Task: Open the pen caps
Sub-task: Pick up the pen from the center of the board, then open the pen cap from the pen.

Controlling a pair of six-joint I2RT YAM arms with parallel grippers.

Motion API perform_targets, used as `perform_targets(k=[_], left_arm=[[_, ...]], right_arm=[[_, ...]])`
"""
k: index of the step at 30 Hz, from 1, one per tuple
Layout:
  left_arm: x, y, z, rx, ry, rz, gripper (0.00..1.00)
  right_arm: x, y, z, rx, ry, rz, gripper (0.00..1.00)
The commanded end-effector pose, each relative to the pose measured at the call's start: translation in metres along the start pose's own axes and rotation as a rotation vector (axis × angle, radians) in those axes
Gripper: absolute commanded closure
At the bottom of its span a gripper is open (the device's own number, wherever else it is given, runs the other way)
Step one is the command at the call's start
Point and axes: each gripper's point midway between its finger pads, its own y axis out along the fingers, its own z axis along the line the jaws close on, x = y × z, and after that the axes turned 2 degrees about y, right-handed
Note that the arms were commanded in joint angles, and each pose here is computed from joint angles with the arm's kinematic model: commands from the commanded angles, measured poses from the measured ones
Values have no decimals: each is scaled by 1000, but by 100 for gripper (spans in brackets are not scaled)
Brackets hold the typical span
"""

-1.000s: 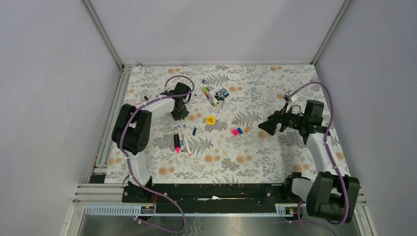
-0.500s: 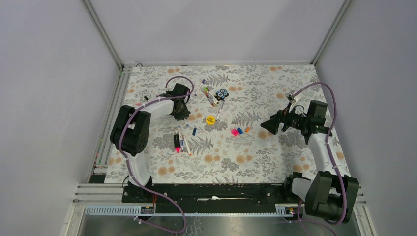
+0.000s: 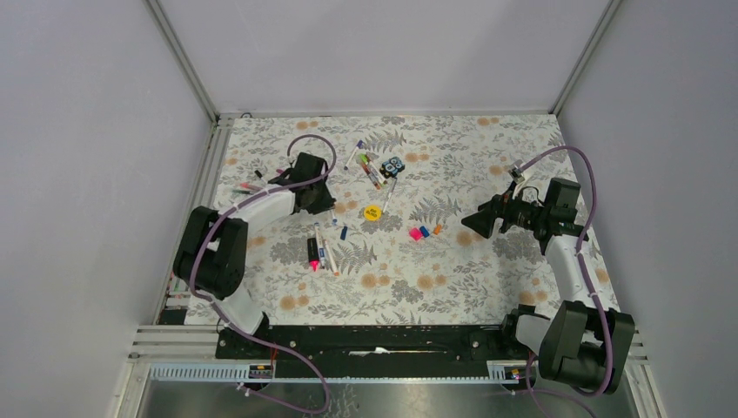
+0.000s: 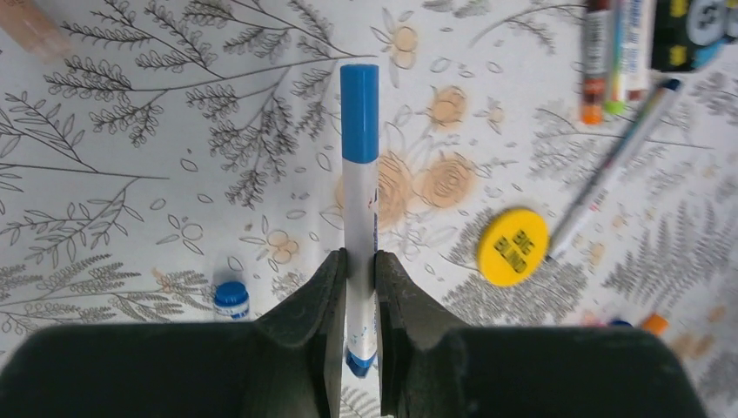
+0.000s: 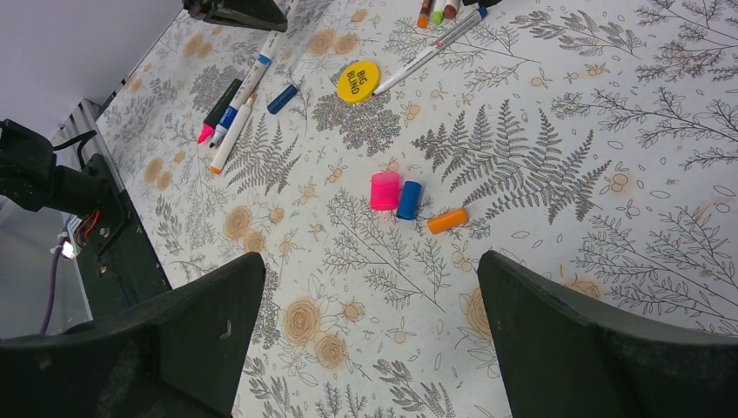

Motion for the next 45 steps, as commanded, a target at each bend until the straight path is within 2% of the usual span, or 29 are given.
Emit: perform_targets(k=[1, 7, 13, 18, 22, 24, 35, 39, 45], left_arm=[[17, -34, -36, -222, 15, -86, 100], [-4, -84, -78, -604, 81, -94, 100], [-35, -141, -117, -1029, 132, -12, 100], [-50, -166, -126, -1213, 128, 3, 100], [-58, -176, -141, -1248, 134, -42, 100], [-59, -179, -151, -1249, 124, -81, 100], [-58, -200, -211, -1250, 87, -281, 100], [-63, -202, -225, -1236, 88, -313, 100], [-70, -202, -239, -1228, 83, -324, 100]], right_arm=[[4, 0, 3, 38, -24, -19, 0], [1, 1, 14, 104, -34, -24, 0], [0, -2, 34, 219, -121, -42, 0], [-6, -1, 45, 260, -244, -8, 0], [-16, 14, 50, 242, -270, 97, 0], [-18, 22, 64, 277, -229, 130, 0], [22, 56, 119, 458, 140, 121, 0], [27, 60, 125, 488, 242, 116, 2], [22, 68, 128, 490, 305, 146, 7]])
